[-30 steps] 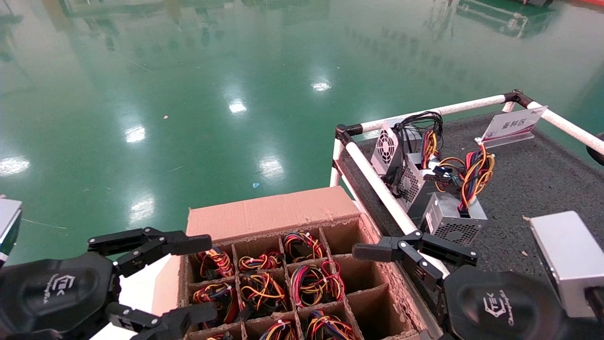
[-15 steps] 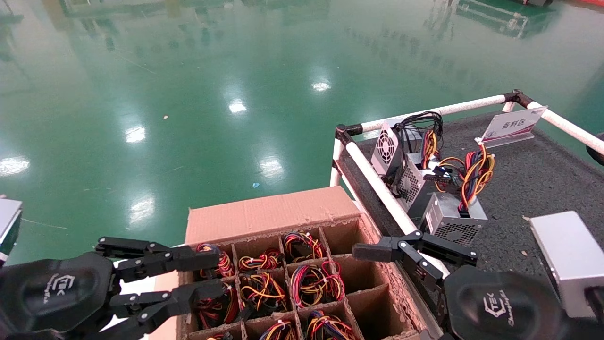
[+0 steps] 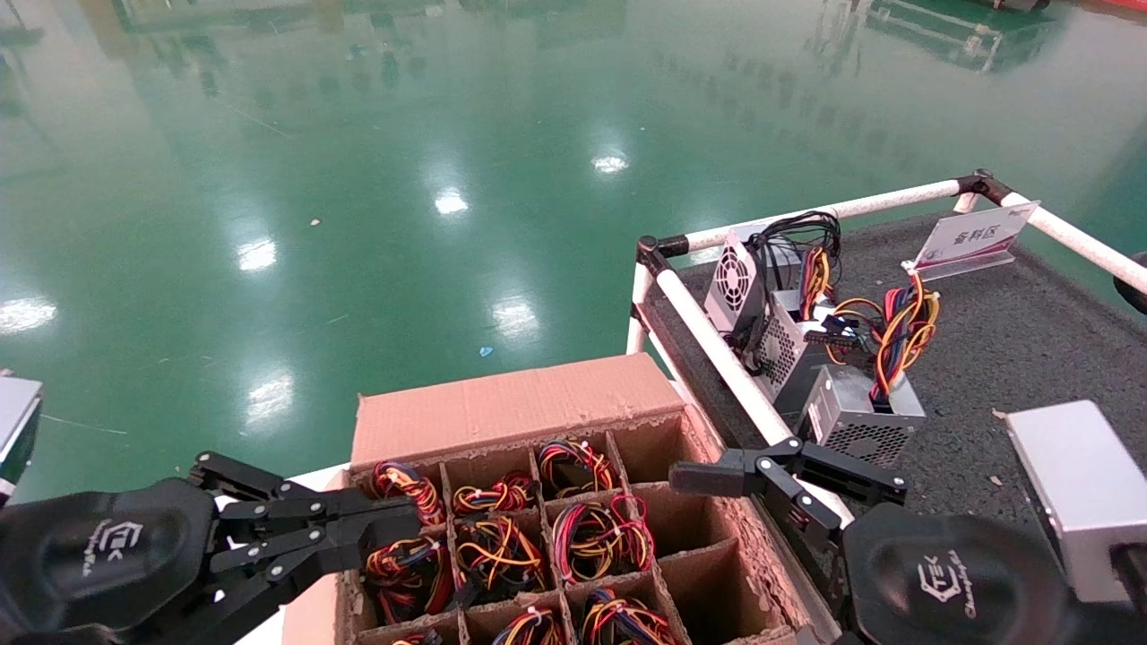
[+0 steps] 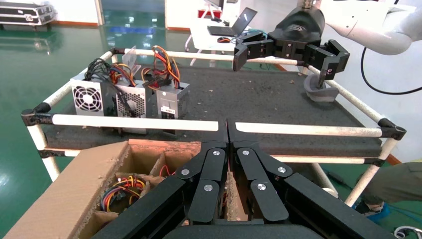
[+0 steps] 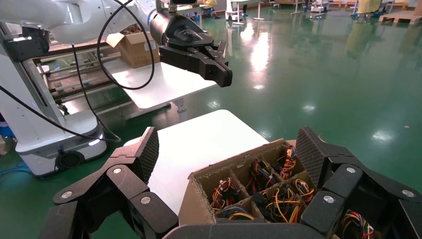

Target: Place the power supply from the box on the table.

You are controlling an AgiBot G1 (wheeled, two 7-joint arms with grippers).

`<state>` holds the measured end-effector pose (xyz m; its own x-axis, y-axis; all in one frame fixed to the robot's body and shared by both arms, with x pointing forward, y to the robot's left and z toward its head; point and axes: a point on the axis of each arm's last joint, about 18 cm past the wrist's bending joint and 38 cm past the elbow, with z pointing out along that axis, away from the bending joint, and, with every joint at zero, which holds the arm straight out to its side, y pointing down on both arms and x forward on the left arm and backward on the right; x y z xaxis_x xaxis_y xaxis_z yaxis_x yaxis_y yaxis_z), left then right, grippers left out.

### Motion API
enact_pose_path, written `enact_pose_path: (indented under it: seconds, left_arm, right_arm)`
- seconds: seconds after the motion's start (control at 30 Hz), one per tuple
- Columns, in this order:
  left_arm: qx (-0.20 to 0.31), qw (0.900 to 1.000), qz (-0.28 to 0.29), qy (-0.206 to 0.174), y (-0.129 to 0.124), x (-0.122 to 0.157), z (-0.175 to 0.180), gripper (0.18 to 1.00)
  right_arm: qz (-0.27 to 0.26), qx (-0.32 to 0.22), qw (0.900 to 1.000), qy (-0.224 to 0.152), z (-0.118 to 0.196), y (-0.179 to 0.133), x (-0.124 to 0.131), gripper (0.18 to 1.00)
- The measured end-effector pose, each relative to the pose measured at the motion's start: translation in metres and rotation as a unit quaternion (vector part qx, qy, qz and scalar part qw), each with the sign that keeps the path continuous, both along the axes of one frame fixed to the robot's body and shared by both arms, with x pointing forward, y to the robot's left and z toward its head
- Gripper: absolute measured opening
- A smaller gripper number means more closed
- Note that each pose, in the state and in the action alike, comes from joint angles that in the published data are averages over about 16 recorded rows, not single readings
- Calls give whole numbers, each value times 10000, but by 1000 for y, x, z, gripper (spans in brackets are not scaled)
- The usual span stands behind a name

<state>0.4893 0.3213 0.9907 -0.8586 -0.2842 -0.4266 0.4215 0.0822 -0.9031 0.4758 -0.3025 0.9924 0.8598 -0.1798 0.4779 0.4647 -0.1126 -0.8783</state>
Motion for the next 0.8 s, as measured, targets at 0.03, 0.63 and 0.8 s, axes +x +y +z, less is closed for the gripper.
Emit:
enact_pose_path:
  seconds: [0.03,0.63,0.8]
  left_arm:
    - [0,10000,0,0,0,0,0,231]
    - [0,10000,0,0,0,0,0,239]
    - [0,10000,0,0,0,0,0,300]
  right_arm:
    - [0,0,10000,0,0,0,0,1000]
    - [-590,-454,9972,88,-30,8,35,1000]
    - [-935,-708,9930,152,-45,8,49,1000]
